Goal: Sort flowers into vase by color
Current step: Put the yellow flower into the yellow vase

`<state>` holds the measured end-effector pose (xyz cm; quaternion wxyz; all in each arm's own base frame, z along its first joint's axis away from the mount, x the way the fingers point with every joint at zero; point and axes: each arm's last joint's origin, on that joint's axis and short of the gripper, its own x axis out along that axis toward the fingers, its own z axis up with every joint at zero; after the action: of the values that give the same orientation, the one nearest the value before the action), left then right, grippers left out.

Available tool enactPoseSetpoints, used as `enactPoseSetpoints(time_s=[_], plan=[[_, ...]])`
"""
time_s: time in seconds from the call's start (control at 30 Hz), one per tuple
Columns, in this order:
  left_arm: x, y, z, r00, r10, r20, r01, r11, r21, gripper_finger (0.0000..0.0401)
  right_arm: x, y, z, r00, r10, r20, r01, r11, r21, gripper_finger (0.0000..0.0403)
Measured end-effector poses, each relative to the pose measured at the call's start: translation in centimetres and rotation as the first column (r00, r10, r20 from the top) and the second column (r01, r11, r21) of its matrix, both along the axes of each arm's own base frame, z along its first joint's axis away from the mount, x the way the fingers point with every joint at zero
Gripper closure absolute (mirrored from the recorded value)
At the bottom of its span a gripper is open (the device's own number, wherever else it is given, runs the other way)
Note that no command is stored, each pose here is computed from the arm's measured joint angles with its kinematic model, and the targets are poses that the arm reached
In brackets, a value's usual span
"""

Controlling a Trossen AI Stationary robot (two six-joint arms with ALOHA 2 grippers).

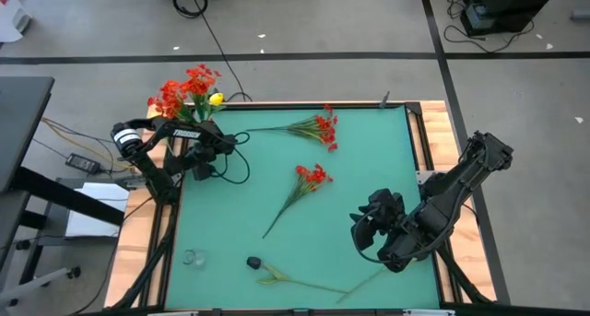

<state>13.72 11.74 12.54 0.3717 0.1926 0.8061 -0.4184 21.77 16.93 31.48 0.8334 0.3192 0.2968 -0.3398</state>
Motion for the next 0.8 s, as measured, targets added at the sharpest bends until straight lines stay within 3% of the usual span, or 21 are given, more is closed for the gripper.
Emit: enactPoseSetpoints(time_s=[0.13,0.27,0.43,0.67,0.8], plan=[[0.0,0.0,0.0,1.000,-0.003,-0.003,0.003,1.000,0.005,0.0397,0.0,0.0,0.0,1.000,-0.009,0.005,0.009,1.000,0.008,0.0224],[0.0,0.2,0.1,1.000,0.002,-0.019,-0.001,0.998,0.070,0.0399,0.0,0.0,0.0,1.000,-0.010,0.007,0.010,1.000,0.009,0.0224],[0.5,0.3,1.0,0.998,0.038,0.056,-0.046,0.989,0.140,0.0400,0.0,0.0,0.0,1.000,-0.012,0.012,0.011,1.000,0.004,0.0224],[1.5,-0.1,2.8,0.977,0.091,0.194,-0.118,0.984,0.132,0.0400,0.0,0.0,0.0,1.000,-0.012,0.009,0.012,1.000,0.002,0.0224],[2.8,-1.2,4.2,0.965,0.061,0.254,-0.089,0.991,0.099,0.0400,0.0,0.0,0.0,1.000,-0.012,0.006,0.012,1.000,0.011,0.0224]])
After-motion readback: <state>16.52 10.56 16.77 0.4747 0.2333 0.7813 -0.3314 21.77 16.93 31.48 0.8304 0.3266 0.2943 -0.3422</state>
